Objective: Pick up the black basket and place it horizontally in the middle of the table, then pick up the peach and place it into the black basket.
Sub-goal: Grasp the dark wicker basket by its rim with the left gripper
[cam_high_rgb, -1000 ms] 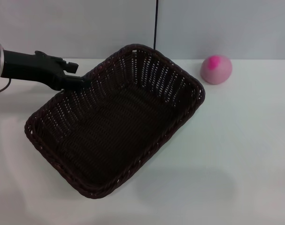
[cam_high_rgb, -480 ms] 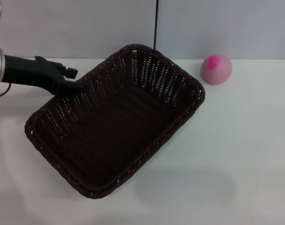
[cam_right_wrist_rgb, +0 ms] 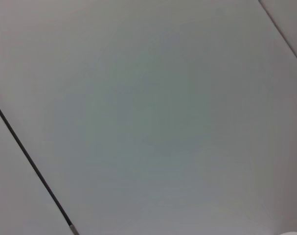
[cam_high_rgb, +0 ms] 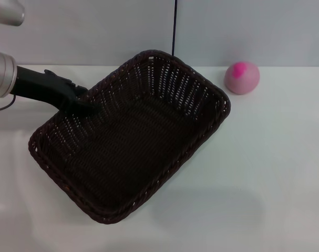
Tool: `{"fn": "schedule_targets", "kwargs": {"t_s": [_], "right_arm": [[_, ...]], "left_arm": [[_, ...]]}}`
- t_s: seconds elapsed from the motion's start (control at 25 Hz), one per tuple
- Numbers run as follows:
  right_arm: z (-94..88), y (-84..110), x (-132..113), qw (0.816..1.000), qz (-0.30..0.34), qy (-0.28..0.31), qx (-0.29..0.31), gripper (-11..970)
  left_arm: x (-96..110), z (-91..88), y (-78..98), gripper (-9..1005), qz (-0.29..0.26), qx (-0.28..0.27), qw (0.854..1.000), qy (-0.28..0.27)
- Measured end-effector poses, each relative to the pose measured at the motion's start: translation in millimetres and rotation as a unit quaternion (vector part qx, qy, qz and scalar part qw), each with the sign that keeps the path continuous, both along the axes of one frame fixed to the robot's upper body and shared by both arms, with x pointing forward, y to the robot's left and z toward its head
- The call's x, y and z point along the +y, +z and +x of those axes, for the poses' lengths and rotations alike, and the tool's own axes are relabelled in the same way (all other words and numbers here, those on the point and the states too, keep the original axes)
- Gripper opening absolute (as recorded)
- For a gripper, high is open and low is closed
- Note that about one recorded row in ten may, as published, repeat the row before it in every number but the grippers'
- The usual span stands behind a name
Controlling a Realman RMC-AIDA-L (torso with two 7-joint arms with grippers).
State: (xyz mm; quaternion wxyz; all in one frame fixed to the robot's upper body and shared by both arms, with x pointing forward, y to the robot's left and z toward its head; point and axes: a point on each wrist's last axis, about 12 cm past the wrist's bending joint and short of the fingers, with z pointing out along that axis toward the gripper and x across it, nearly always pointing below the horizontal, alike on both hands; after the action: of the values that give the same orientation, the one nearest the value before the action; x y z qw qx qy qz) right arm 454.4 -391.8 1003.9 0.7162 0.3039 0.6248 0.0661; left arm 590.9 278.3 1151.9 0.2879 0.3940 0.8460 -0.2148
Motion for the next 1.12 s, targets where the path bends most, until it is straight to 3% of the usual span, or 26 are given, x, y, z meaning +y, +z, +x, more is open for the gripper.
{"fn": "schedule_targets", "kwargs": {"t_s": [0.72,1.0,1.12], "right_arm": [[0.2,-0.9,-0.3,1.000,0.002,-0.002,0.004,667],[0.6,-0.2,-1.7,1.000,0.002,-0.005,0.002,665],[0.6,-0.2,-2.1,1.000,0.002,-0.007,0.002,663]], "left_arm": [[-20.5,13.4,11.5,489,0.081,0.011,0.997,-0.015],[-22.4,15.4,14.7,282,0.090,0.001,0.996,-0.013],[-22.7,15.4,14.7,263,0.092,-0.001,0.996,-0.015]]}}
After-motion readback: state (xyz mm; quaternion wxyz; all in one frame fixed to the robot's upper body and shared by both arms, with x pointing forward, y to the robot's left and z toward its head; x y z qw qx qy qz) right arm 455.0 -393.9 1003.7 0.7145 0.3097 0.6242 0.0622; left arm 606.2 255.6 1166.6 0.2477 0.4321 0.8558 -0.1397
